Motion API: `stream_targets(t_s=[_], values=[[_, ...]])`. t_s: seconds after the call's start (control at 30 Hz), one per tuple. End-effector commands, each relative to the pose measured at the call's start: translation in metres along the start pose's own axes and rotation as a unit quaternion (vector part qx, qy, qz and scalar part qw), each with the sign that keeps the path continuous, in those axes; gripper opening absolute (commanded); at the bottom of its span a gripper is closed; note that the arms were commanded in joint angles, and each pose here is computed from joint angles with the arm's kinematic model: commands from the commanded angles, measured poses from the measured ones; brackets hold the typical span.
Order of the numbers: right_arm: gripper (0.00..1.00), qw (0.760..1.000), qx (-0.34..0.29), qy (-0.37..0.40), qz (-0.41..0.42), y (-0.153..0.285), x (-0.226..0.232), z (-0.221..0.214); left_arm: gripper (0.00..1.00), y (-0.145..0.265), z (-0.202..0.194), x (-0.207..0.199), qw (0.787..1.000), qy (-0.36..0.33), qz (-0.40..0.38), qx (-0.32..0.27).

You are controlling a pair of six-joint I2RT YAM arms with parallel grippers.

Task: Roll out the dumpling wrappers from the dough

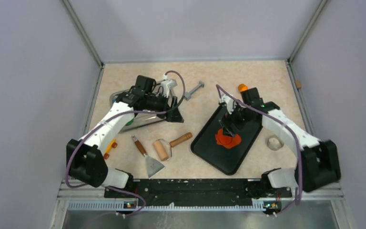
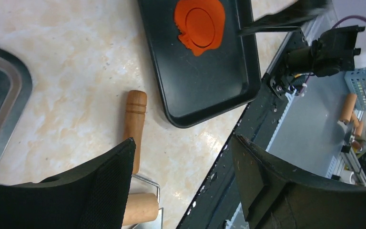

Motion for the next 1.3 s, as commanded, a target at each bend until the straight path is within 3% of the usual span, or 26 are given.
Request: stream_targets(t_s=[0.0, 0.37, 0.73, 1.0, 1.27], values=[[0.98, 0.995, 0.095, -0.028, 0.030, -0.037, -0.014, -0.022, 0.76, -0.013, 0.015, -0.005, 1.000, -0.020, -0.017, 0.002], [0.98, 0.992, 0.110, -0.054, 0.029, -0.088, -0.016, 0.012, 0.78, 0.002, 0.009, 0.011, 1.000, -0.010, 0.014, -0.011], [0.98, 0.983, 0.174, -0.050, 0.017, -0.103, -0.009, -0.012, 0.78, 0.016, 0.012, 0.023, 0.999, 0.008, 0.028, -0.042], [0.93, 0.979, 0.199, -0.050, 0.004, -0.100, 0.000, -0.030, 0.78, 0.019, 0.014, 0.026, 0.998, 0.015, 0.029, -0.048], [0.80, 0.973, 0.224, -0.052, -0.018, -0.099, 0.008, -0.047, 0.78, 0.020, 0.014, 0.027, 0.998, 0.018, 0.032, -0.051]])
Point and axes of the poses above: each gripper's point midway between its finger pads, its own y axis back along the fingers, its own x axis along the line the jaws close on, z = x × y, the point moved 5 cm from there along y, back along the fingers, and after that the axes turned 3 degrees about -y, right-handed, at the moved point
